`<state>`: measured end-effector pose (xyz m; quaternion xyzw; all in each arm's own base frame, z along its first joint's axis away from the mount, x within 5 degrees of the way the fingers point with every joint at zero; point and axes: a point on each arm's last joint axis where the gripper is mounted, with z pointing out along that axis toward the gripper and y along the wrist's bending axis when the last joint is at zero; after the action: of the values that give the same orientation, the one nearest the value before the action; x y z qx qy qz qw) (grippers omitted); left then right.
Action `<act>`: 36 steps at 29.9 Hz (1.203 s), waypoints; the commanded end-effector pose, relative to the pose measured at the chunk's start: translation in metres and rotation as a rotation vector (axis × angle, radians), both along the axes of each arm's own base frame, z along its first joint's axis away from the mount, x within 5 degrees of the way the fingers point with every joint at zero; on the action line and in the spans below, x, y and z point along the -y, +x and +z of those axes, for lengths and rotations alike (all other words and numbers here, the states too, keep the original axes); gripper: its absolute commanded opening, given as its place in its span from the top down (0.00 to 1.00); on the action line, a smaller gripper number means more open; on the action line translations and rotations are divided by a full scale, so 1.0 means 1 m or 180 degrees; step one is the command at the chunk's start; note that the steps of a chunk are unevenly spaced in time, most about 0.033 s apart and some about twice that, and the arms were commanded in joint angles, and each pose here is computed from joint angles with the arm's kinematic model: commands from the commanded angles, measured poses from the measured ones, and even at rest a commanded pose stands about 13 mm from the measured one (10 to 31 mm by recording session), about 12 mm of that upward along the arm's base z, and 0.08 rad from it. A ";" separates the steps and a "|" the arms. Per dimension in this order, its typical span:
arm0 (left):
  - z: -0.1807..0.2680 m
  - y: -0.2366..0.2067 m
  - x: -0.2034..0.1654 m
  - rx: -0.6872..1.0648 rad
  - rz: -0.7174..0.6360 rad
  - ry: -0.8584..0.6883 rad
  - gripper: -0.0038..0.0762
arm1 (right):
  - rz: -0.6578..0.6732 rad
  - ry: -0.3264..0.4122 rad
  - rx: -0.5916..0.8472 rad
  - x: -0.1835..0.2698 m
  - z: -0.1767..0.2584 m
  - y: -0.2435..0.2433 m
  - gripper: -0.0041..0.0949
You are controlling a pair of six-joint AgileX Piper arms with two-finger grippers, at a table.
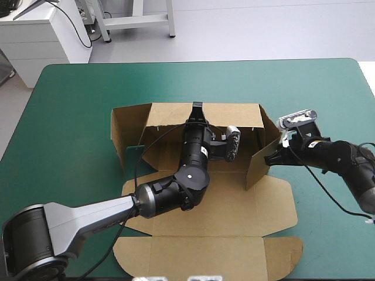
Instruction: Fold the box
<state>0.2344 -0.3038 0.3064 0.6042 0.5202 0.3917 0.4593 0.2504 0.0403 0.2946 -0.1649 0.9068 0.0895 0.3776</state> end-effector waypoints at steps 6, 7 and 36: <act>0.031 -0.005 -0.007 0.0293 0.0007 -0.0150 0.96 | 0.0538 -0.0353 0.0321 -0.001 0.009 -0.005 0.53; 0.031 -0.005 -0.007 0.0293 0.0007 -0.0150 0.96 | 0.0589 -0.0395 0.0331 -0.001 0.008 -0.005 0.45; 0.031 -0.005 -0.006 0.0290 -0.0014 -0.0143 0.96 | 0.0474 0.0231 0.0848 -0.032 -0.008 -0.014 0.24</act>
<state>0.2343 -0.3036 0.3059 0.6045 0.5199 0.3924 0.4586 0.2361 0.0667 0.2728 -0.2450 0.8490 0.1391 0.4470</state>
